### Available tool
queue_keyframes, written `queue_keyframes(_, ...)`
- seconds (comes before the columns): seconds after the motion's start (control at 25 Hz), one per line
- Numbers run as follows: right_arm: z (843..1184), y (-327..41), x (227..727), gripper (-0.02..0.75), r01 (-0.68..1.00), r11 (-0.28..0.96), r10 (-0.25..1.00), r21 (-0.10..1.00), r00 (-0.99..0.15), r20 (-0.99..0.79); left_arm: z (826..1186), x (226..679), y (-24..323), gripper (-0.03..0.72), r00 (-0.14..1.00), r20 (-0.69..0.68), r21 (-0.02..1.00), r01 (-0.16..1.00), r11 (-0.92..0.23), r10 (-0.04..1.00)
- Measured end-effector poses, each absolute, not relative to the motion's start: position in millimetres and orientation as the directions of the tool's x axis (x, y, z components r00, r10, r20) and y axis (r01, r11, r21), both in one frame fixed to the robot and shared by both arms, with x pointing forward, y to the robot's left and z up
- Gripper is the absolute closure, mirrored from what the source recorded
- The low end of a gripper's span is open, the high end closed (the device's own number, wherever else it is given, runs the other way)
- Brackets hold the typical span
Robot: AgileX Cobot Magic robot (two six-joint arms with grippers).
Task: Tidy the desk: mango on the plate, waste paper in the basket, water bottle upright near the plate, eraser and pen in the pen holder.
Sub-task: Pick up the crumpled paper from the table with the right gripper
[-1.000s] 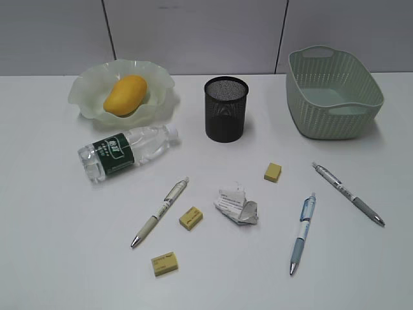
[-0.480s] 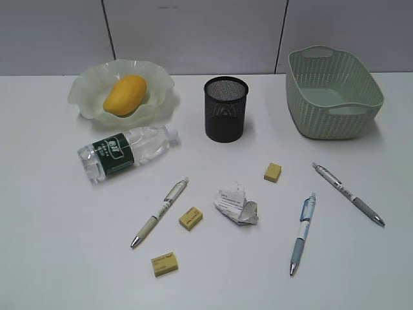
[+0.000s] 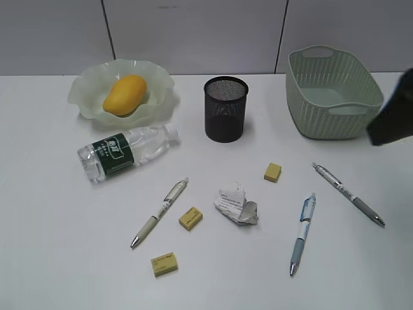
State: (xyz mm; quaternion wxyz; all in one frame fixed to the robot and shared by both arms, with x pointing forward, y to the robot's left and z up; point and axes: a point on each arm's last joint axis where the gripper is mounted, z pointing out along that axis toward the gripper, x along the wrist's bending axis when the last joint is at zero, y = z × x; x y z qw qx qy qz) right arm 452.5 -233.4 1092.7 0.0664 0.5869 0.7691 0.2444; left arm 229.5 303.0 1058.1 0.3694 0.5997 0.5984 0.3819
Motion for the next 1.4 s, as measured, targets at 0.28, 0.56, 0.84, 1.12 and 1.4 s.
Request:
queue_keyframes(0.28, 1045, -151, 504, 0.113, 0.847, 0.415, 0.855, 0.331, -0.487, 0.175, 1058, 229, 303, 0.138, -0.008, 0.016, 0.900, 0.436, -0.011, 1.000)
queue_keyframes(0.56, 994, -118, 553, 0.142, 0.850, 0.441, 0.849, 0.289, -0.499, 0.172, 1058, 229, 303, 0.157, -0.008, 0.016, 0.900, 0.435, -0.011, 1.000)
queue_keyframes(0.84, 935, -102, 565, 0.144, 0.860, 0.483, 0.837, 0.166, -0.509, 0.202, 1058, 230, 303, 0.180, -0.008, 0.016, 0.901, 0.434, -0.011, 1.000)
queue_keyframes(1.12, 908, -73, 554, 0.144, 0.812, 0.564, 0.789, 0.151, -0.584, 0.190, 1058, 230, 303, 0.194, -0.008, 0.016, 0.901, 0.434, -0.011, 1.000)
queue_keyframes(1.4, 890, -70, 558, 0.148, 0.800, 0.580, 0.785, 0.153, -0.599, 0.159, 1058, 230, 303, 0.200, -0.008, 0.016, 0.901, 0.434, -0.011, 1.000)
